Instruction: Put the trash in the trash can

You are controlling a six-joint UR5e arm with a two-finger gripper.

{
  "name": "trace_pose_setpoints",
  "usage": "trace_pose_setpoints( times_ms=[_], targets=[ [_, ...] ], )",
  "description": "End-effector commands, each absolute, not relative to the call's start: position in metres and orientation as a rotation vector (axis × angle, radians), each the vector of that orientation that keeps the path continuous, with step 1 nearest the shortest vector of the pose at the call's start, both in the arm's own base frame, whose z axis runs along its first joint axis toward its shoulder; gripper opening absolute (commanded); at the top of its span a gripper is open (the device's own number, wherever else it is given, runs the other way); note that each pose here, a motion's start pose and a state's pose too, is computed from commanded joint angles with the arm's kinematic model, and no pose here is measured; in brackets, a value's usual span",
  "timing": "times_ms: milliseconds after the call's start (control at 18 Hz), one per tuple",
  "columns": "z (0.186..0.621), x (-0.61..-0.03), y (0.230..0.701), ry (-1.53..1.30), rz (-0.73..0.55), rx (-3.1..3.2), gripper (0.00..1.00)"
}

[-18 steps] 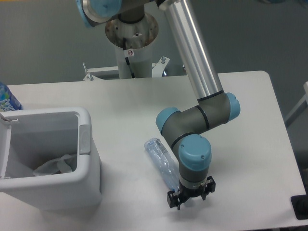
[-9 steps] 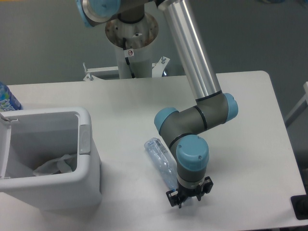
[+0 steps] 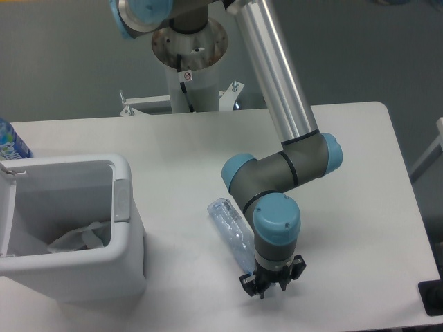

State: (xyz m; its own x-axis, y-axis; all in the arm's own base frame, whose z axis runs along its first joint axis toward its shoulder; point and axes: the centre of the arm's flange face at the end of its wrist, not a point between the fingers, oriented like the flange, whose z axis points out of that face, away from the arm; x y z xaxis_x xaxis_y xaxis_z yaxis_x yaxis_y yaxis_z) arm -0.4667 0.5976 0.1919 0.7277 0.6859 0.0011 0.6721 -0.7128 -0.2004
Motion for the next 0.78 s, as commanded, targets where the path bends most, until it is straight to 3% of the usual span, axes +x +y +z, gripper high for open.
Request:
trace_pose_setpoints(
  times_ms=[778],
  targets=[
    [0.1944,-0.4673,0.5981,-1.086,0.112,-2.740,0.45]
  ],
)
